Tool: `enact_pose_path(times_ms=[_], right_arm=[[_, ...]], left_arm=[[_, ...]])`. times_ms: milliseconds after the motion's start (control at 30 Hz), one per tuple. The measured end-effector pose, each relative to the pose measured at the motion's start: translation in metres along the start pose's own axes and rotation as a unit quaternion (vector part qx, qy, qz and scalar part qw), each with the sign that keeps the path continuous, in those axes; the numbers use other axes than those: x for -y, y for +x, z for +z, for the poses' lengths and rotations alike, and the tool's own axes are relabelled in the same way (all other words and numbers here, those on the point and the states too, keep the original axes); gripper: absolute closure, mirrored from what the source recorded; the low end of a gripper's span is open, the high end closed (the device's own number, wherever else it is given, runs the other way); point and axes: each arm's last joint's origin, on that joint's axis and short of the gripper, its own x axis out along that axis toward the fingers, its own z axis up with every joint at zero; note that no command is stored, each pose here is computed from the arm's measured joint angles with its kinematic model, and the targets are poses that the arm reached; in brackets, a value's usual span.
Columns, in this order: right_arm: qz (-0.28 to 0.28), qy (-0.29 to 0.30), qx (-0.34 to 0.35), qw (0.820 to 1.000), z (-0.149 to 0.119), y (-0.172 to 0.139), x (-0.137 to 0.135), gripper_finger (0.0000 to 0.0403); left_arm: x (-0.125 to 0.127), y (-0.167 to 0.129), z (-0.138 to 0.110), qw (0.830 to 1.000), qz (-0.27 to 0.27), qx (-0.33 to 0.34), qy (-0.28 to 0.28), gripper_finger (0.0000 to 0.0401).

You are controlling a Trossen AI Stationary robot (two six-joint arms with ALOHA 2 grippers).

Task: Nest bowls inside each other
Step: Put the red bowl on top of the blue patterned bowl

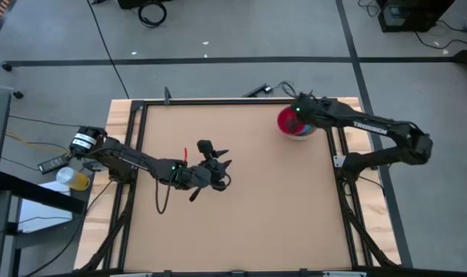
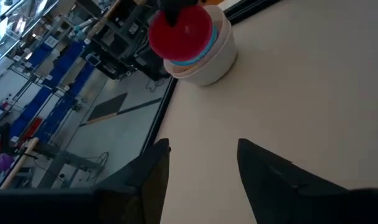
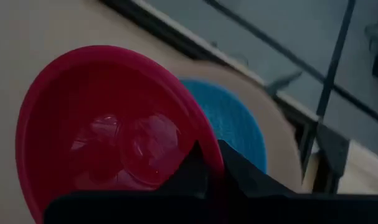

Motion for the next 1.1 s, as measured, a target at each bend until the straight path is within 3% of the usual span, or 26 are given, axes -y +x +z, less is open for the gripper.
enact_pose_path(times_ms=[167, 367, 533, 667, 867, 1100], right_arm=[[-0.009, 0.04, 0.021, 0.999, -0.015, 0.032, 0.012, 0.0379], [-0.02, 0.085, -0.004, 0.996, -0.024, 0.044, 0.022, 0.0305], [-0.035, 0.11, -0.02, 0.993, -0.029, 0.041, 0.027, 0.0263], [-0.033, 0.127, -0.017, 0.991, -0.03, 0.036, 0.028, 0.0257], [-0.022, 0.129, 0.001, 0.991, -0.032, 0.025, 0.028, 0.0257], [-0.076, 0.126, 0.003, 0.989, -0.035, 0.023, 0.031, 0.0257]], left_arm=[[-0.013, 0.015, -0.008, 1.0, 0.008, -0.022, -0.006, 0.0209], [-0.031, 0.039, -0.031, 0.996, -0.044, -0.079, -0.017, 0.0209], [-0.05, 0.054, -0.045, 0.993, -0.032, -0.114, -0.007, 0.0209], [-0.064, 0.065, -0.055, 0.991, -0.04, -0.128, -0.002, 0.0209], [-0.089, 0.082, -0.072, 0.987, -0.078, -0.134, -0.038, 0.0209], [-0.116, 0.095, -0.091, 0.984, -0.066, -0.151, -0.067, 0.0209]])
